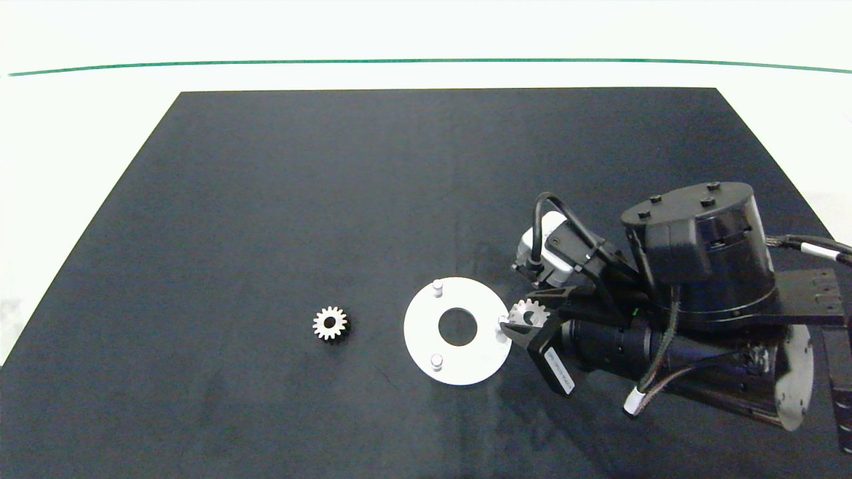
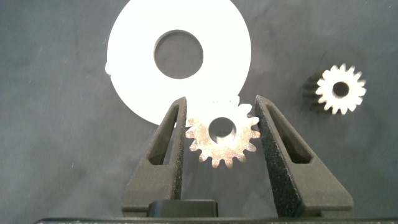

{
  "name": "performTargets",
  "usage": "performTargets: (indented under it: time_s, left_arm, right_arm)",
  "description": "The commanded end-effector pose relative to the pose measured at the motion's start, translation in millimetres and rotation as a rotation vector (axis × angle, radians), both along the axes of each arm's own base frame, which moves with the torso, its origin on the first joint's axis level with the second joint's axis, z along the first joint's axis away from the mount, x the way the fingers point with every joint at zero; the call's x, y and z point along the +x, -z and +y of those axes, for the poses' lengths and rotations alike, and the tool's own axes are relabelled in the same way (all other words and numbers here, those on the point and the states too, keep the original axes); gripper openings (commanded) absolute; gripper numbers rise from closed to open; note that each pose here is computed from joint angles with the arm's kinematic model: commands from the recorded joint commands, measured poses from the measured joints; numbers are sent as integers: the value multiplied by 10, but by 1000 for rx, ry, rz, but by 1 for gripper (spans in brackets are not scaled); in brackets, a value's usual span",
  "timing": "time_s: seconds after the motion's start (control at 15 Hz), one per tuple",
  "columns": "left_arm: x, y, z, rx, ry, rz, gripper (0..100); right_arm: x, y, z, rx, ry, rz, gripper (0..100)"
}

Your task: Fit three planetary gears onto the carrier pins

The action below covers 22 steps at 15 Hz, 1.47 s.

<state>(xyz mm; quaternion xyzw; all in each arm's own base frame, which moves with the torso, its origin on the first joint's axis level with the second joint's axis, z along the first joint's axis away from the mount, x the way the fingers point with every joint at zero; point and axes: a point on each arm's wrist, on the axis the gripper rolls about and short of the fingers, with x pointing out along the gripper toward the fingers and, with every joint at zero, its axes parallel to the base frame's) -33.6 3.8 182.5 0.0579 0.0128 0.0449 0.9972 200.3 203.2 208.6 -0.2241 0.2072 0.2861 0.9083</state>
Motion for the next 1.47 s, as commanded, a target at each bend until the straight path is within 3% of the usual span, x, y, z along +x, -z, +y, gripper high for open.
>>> performTargets:
  time_s: [0.07, 0.4, 1.47]
  left_arm:
    - [0, 2, 0, 1, -1, 1, 100]
    - [0, 2, 0, -1, -1, 1, 100]
    - [-31, -69, 3, -2, 4, -27, 100]
  right_arm:
    - [103, 57, 112, 2, 13, 27, 7]
    - [261, 145, 180, -9, 37, 43, 7]
    - [339, 187, 209, -4, 48, 41, 7]
